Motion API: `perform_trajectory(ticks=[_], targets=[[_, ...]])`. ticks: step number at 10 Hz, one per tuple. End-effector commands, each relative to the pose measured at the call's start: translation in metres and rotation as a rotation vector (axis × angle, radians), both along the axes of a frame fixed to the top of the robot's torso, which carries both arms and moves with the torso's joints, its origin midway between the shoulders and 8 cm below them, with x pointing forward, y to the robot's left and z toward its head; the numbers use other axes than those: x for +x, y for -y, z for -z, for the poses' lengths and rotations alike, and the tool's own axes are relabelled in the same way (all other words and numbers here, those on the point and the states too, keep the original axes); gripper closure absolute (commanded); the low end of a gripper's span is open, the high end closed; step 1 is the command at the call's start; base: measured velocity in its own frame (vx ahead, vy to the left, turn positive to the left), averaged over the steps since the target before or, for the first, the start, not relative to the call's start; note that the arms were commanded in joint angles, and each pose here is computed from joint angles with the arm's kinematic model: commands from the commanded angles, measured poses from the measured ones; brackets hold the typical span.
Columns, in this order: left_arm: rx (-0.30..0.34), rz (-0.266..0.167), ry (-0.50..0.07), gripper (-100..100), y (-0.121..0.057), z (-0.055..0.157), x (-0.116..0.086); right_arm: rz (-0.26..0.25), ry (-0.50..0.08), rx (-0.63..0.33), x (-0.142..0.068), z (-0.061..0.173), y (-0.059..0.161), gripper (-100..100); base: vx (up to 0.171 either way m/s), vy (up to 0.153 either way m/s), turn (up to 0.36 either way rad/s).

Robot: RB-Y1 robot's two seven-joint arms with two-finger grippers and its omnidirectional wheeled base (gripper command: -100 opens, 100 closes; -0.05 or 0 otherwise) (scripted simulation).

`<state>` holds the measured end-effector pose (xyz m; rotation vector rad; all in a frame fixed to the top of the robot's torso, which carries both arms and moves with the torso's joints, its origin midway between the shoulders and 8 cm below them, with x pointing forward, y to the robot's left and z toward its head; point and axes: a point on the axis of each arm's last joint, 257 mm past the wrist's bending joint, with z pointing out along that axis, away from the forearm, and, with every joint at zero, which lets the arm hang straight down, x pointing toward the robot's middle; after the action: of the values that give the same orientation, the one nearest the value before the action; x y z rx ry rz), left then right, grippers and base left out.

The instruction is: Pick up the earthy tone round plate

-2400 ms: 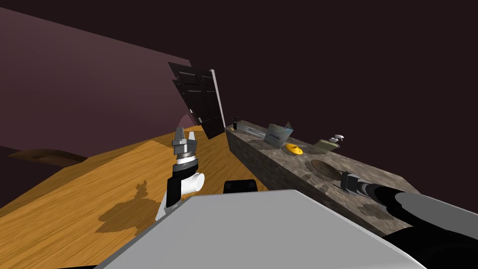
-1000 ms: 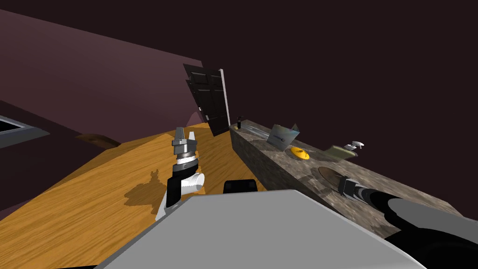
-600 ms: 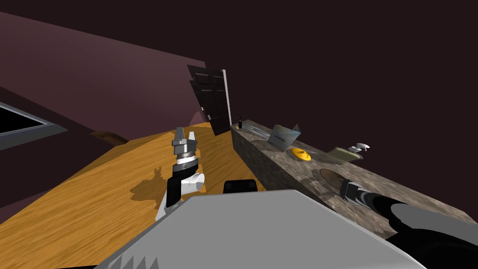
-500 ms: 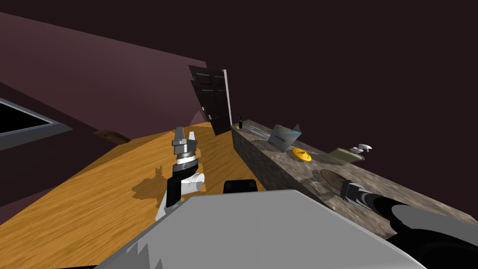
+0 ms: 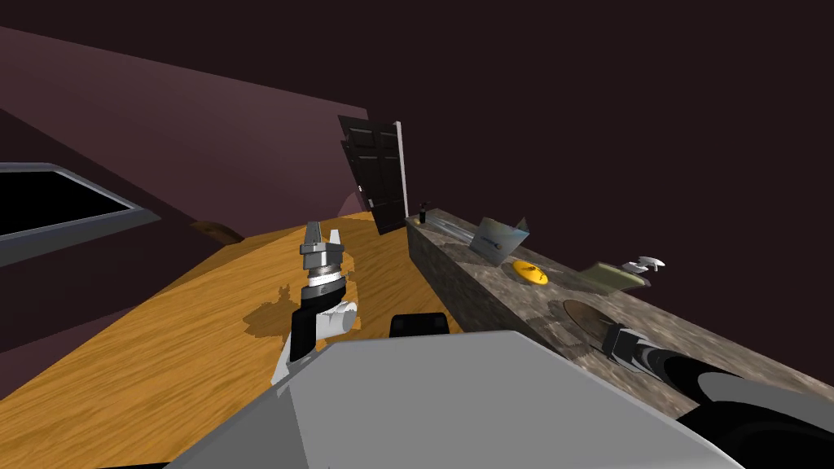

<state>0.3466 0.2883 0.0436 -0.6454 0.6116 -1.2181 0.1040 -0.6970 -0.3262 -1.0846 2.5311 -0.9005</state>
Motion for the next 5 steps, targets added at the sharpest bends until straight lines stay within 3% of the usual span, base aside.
perform_trajectory(ticks=[1,2,4,5], targets=[[0.000,0.000,0.000,0,0.000,0.000,0.000,0.004,0.011,-0.014,0.000,-0.002,0.001,-100,-0.011,-0.013,-0.019],[0.000,0.000,0.000,0,0.000,0.000,0.000,0.035,-0.008,-0.002,-0.015,0.000,-0.003,-100,-0.022,-0.017,0.125],[0.000,0.000,0.000,0,0.000,0.000,0.000,0.030,0.000,-0.011,-0.014,-0.002,-0.002,-100,-0.020,-0.018,0.055],[0.000,0.000,0.000,0,0.000,0.000,0.000,0.032,0.004,-0.013,-0.014,-0.003,-0.001,100,0.000,0.000,0.000]])
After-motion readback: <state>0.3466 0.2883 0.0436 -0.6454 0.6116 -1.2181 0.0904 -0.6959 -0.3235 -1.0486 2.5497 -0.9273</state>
